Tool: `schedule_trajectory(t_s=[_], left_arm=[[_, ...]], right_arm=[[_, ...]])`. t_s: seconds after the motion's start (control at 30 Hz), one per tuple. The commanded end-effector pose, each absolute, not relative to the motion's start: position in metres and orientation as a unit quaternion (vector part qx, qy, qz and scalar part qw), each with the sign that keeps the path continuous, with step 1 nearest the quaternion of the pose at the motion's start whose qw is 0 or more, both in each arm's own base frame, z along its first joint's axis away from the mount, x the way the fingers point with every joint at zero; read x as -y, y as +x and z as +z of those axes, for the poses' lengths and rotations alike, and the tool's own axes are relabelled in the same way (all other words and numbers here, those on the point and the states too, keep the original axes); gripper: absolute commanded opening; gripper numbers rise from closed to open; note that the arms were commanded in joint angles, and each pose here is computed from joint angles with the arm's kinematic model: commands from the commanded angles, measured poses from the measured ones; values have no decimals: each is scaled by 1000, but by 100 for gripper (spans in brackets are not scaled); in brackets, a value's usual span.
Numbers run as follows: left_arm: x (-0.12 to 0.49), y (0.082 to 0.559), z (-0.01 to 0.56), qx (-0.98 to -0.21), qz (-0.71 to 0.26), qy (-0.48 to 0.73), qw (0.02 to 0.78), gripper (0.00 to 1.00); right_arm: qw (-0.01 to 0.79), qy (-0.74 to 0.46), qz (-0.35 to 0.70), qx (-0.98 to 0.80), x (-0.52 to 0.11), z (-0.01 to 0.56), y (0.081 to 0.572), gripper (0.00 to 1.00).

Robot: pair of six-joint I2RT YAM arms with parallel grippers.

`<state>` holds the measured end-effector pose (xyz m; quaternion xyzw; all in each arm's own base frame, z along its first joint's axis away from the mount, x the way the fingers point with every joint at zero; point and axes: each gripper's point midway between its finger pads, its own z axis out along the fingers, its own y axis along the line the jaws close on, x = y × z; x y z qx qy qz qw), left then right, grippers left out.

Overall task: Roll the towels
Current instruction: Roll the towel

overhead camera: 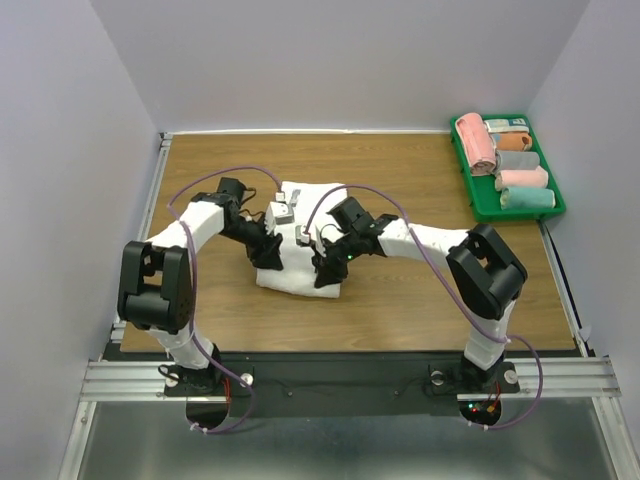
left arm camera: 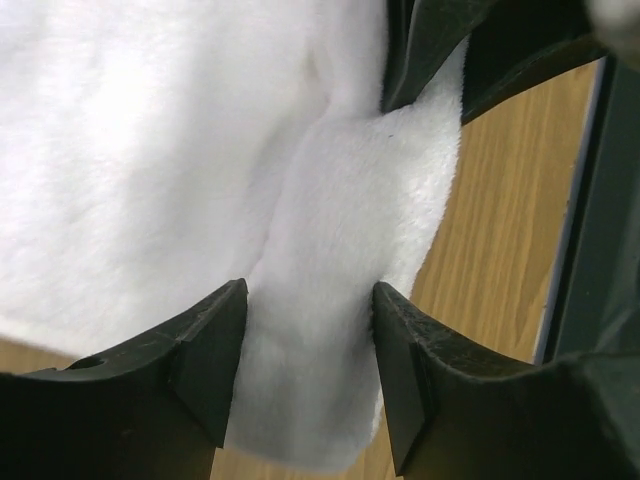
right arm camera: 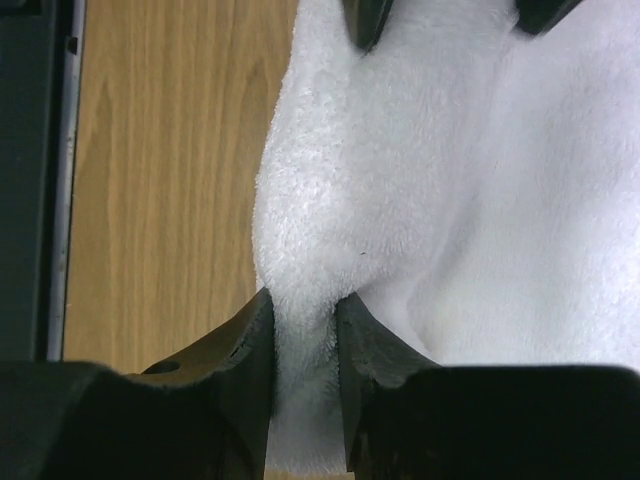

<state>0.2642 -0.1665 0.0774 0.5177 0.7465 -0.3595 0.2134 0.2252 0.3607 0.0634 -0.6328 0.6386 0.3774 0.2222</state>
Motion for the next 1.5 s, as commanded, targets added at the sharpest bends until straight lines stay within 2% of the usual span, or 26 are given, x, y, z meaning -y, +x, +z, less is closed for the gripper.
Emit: schedule_trajectory(t_s=[0.0, 0.1, 0.17, 0.2, 0.33, 0.5, 0.67, 0.77, 0.83, 0.93, 1.17, 1.27, 1.3, 1.47], left_arm=[[138, 315, 115, -740, -268, 523, 327, 63], [128, 317, 127, -742, -240, 518, 351, 63], [121, 313, 140, -729, -196, 533, 382, 68], [118, 310, 144, -721, -181, 542, 392, 73], [112, 277, 166, -658, -102, 605, 437, 79], [131, 226, 132, -598, -69, 690, 403, 81], [149, 191, 107, -573, -85, 722, 378, 82], [164, 177, 97, -566, -104, 732, 365, 87], [175, 170, 92, -567, -116, 734, 355, 94], [184, 163, 87, -572, -133, 731, 348, 95], [195, 141, 62, -585, -147, 736, 307, 94], [191, 147, 48, -609, -128, 726, 292, 85], [190, 149, 46, -614, -124, 725, 288, 85], [189, 152, 28, -636, -118, 720, 253, 67]], right_arm=[[-46, -544, 403, -734, -293, 9, 136, 1], [-60, -526, 413, -741, -294, 8, 139, 1], [-78, -509, 418, -748, -294, 5, 138, 1], [-83, -505, 421, -749, -295, 5, 138, 1], [-96, -484, 434, -754, -300, 5, 143, 1], [-124, -446, 448, -764, -299, -5, 149, 1], [-141, -431, 443, -774, -296, -17, 153, 1], [-143, -428, 438, -777, -294, -23, 156, 1], [-144, -426, 437, -779, -295, -25, 158, 1], [-142, -423, 437, -781, -296, -26, 162, 1], [-139, -411, 438, -788, -292, -30, 170, 1], [-133, -419, 436, -785, -291, -30, 171, 1], [-132, -420, 435, -786, -291, -31, 171, 1], [-110, -445, 412, -787, -288, -31, 180, 1]])
